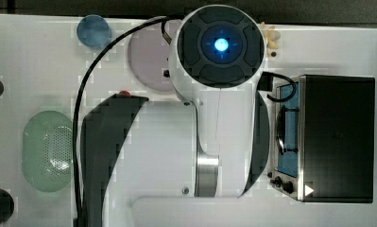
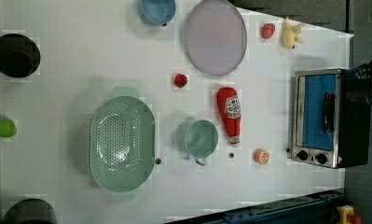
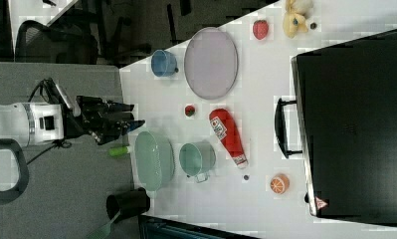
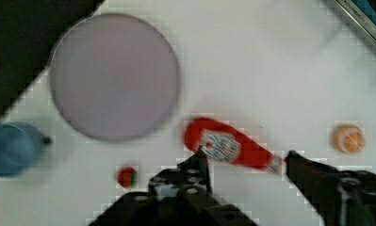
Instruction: Pick Ketchup from the table and place it in strainer.
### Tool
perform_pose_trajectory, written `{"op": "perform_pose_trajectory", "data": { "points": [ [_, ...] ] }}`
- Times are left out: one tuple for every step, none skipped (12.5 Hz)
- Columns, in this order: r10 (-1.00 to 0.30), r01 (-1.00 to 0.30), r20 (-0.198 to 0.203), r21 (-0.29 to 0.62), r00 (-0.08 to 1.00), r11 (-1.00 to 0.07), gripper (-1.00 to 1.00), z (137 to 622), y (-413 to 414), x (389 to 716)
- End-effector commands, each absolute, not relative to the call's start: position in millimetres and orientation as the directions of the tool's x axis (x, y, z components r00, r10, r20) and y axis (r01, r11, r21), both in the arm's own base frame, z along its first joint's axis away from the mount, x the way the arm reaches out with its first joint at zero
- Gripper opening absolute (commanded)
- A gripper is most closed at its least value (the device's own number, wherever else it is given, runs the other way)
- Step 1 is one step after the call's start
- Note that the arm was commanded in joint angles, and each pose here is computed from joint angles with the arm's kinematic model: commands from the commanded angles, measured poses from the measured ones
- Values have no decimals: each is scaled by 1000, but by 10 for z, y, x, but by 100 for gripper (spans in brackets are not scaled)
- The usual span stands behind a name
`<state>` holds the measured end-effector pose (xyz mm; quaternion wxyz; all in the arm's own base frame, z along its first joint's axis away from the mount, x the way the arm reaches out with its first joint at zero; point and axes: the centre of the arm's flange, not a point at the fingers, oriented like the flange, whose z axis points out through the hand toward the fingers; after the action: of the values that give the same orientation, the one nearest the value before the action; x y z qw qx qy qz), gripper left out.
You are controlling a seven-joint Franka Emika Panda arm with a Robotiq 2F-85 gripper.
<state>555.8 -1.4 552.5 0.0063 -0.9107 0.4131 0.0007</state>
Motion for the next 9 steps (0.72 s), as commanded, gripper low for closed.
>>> {"op": "perform_pose_trajectory", "data": {
  "points": [
    [-759,-759,-16,11,650,-651,59,6038,-155,4729],
    [-754,-754,-22,17,656,-657,81,5993,-142,4740],
    [-740,-739,-34,29,672,-673,99,5907,-113,4759],
    [-719,-718,-53,46,693,-695,100,5786,-75,4786],
    [-695,-692,-77,66,715,-719,100,5634,-29,4816],
    [-667,-662,-106,86,737,-745,100,5455,21,4847],
    [-638,-630,-133,102,759,-770,100,5259,69,4884],
    [-607,-598,-149,105,780,-794,100,5062,109,4939],
    [-567,-559,-157,99,808,-823,100,4869,147,5005]
  ]
}}
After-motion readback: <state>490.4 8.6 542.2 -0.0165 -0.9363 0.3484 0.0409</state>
